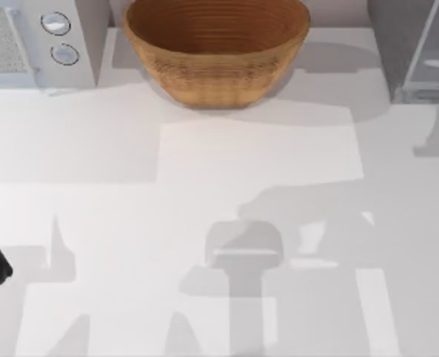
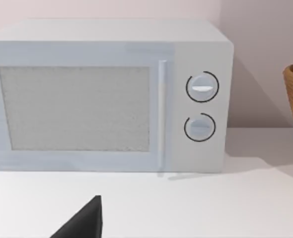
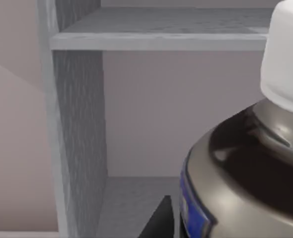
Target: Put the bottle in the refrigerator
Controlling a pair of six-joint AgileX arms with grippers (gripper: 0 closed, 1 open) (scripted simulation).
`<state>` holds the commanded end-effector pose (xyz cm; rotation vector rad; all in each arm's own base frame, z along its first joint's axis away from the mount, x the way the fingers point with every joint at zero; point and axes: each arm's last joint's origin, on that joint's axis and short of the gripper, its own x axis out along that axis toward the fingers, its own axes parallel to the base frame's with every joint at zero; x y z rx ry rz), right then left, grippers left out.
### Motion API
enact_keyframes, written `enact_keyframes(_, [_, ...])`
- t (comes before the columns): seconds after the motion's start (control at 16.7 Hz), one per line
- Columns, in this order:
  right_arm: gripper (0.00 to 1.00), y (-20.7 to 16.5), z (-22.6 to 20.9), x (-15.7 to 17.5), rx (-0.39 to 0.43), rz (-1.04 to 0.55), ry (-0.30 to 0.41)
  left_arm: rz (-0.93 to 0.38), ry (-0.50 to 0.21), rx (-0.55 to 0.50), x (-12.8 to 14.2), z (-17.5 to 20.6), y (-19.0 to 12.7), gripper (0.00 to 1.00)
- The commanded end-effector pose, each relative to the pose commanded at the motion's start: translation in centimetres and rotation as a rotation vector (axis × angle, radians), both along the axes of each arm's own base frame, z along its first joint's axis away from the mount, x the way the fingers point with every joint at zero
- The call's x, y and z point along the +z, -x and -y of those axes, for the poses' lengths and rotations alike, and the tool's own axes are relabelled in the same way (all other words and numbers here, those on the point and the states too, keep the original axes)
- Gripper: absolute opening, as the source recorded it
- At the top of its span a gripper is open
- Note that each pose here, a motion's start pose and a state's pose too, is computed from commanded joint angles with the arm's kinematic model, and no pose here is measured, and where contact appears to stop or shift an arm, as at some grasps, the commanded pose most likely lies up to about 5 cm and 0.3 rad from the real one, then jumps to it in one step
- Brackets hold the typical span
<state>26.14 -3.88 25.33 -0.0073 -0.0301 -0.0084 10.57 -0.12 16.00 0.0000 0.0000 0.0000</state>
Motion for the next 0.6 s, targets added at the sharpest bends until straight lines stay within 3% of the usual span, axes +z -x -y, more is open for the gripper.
enact_keyframes(0.3, [0.01, -9.0, 3.5, -5.1, 0.000, -0.032, -0.005, 0.000, 0.000, 0.000, 0.0, 0.0, 0.0, 1.00])
enact_keyframes(0.6, [0.01, -13.5, 6.0, -10.9, 0.006, -0.038, -0.009, 0.000, 0.000, 0.000, 0.0, 0.0, 0.0, 1.00])
